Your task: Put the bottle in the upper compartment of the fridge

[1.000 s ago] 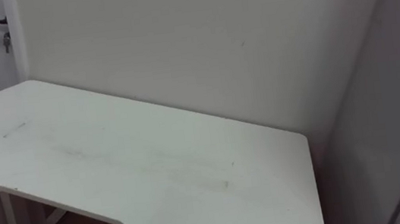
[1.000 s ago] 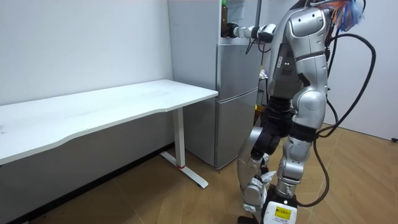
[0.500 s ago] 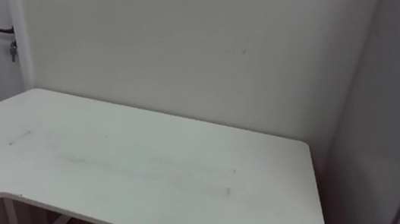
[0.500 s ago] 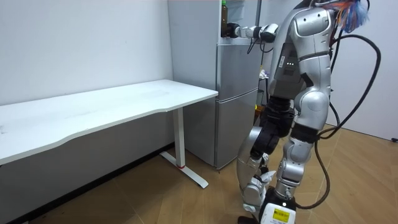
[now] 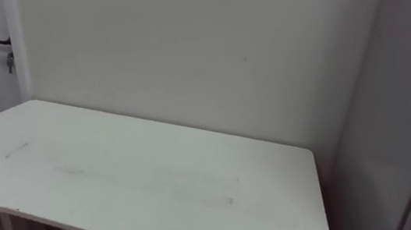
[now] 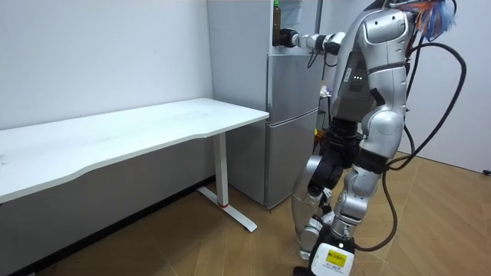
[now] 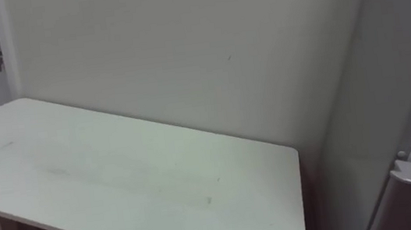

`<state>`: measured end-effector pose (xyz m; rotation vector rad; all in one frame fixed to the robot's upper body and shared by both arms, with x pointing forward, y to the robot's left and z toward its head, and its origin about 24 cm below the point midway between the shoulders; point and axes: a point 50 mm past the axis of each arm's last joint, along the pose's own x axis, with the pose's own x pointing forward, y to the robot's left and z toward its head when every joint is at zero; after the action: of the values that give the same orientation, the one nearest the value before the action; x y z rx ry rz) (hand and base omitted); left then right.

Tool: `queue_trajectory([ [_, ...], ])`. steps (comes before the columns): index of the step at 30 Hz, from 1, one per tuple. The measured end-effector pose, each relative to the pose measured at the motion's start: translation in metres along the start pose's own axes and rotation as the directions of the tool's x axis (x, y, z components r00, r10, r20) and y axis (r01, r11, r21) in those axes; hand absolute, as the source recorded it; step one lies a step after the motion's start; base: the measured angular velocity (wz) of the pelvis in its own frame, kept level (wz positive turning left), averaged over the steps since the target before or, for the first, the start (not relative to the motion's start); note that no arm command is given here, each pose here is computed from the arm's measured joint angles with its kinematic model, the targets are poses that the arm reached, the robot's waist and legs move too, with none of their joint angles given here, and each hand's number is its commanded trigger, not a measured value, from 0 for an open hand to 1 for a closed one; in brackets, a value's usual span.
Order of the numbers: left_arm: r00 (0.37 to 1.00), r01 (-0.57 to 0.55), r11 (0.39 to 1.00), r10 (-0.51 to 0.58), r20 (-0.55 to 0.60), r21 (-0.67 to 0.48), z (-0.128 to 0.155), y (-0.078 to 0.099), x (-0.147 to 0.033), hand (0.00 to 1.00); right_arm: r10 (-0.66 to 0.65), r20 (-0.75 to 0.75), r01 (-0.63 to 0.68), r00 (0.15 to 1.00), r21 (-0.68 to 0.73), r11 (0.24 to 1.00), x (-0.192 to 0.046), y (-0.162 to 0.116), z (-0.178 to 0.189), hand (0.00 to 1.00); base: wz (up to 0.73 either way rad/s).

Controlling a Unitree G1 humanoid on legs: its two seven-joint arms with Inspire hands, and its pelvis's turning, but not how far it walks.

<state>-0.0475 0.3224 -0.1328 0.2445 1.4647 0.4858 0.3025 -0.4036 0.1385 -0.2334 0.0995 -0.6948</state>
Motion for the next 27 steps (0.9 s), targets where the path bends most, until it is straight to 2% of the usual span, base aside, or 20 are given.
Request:
queue_trajectory([
  [7, 0.999, 0.02, 1.0, -0.02, -0.026, -0.012, -0.005, -0.011, -0.001, 0.0, 0.007, 0.005, -0.007, 1.0, 0.003, 1.0, -0.001, 0.0, -0.001, 0.0, 0.0],
  [27, 1.0, -0.026, 0.999, 0.026, 0.015, -0.032, 0.015, -0.011, 0.002, 0.0, 0.042, -0.017, -0.041, 0.999, 0.09, 0.995, -0.001, 0.0, 0.0, 0.0, -0.03],
])
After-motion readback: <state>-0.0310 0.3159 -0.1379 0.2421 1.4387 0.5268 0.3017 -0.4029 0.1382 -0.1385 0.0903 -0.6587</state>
